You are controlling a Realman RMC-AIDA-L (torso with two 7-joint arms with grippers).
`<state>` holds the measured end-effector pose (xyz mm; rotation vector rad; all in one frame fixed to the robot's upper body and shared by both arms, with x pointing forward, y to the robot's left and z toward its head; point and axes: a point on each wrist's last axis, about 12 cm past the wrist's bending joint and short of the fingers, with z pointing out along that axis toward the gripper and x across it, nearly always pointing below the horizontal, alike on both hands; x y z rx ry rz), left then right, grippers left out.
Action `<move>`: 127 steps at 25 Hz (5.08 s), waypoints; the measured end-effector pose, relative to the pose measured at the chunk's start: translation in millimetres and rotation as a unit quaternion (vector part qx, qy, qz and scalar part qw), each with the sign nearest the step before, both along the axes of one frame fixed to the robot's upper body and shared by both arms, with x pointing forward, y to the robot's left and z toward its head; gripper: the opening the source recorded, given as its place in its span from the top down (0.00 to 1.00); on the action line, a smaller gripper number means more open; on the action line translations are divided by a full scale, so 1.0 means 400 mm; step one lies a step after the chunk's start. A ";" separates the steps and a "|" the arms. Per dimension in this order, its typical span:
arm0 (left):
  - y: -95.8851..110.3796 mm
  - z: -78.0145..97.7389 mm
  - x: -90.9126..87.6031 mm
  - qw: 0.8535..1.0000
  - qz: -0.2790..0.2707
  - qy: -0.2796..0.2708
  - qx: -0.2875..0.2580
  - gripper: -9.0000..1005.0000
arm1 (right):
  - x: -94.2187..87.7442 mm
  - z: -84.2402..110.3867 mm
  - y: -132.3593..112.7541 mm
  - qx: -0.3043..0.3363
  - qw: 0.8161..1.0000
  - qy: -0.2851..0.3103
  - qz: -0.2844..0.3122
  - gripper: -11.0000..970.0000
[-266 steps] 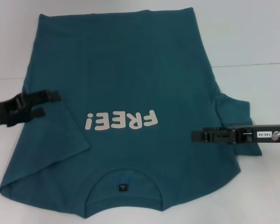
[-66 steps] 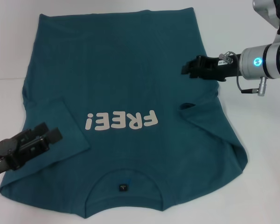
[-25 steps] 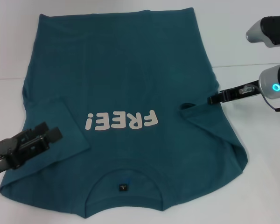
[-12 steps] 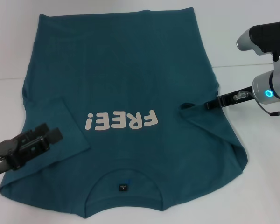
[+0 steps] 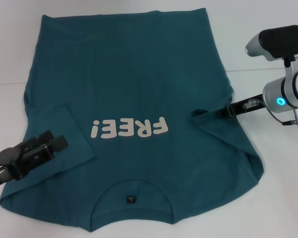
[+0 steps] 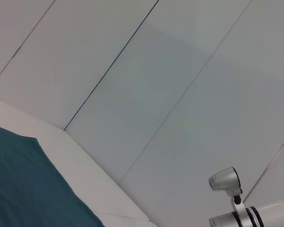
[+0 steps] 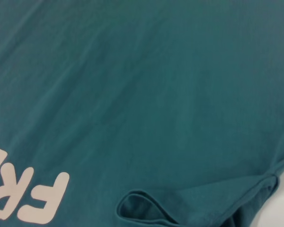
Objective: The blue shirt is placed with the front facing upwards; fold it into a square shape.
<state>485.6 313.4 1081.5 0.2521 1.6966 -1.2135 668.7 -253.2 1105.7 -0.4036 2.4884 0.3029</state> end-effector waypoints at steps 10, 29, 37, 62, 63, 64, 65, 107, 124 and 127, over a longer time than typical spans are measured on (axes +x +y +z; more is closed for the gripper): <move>-0.001 0.000 0.000 1.000 -0.001 0.000 0.001 0.12 | -0.001 0.000 -0.010 -0.001 1.000 0.002 -0.005 0.68; 0.002 -0.002 -0.003 1.000 0.001 0.001 0.000 0.12 | -0.010 0.030 -0.008 0.015 1.000 0.025 0.010 0.86; 0.001 -0.001 -0.002 1.000 0.000 0.000 0.000 0.12 | -0.006 0.036 -0.013 0.022 0.999 0.025 -0.005 0.87; 0.004 -0.005 -0.007 1.000 0.004 0.003 0.000 0.12 | -0.052 0.076 0.096 0.074 0.991 0.080 0.082 0.95; 0.006 -0.005 -0.007 1.000 0.006 0.003 0.000 0.12 | -0.051 0.076 0.095 0.075 0.991 0.080 0.080 0.95; 0.007 -0.005 -0.008 1.000 0.007 0.003 -0.001 0.12 | -0.050 0.078 0.092 0.077 0.991 0.079 0.078 0.94; 0.008 -0.005 -0.009 1.000 0.009 0.003 -0.002 0.12 | -0.049 0.079 0.088 0.080 0.991 0.078 0.076 0.94; -0.001 -0.011 0.000 1.000 0.015 0.005 -0.012 0.12 | 0.059 0.027 0.039 0.105 0.980 -0.098 -0.138 0.30; -0.006 -0.007 0.007 1.000 0.013 0.003 -0.018 0.12 | -0.001 0.042 -0.058 0.079 0.992 0.041 -0.090 0.30; -0.007 -0.007 0.009 1.000 0.013 0.002 -0.017 0.12 | 0.001 0.034 -0.045 0.084 0.991 0.036 -0.094 0.30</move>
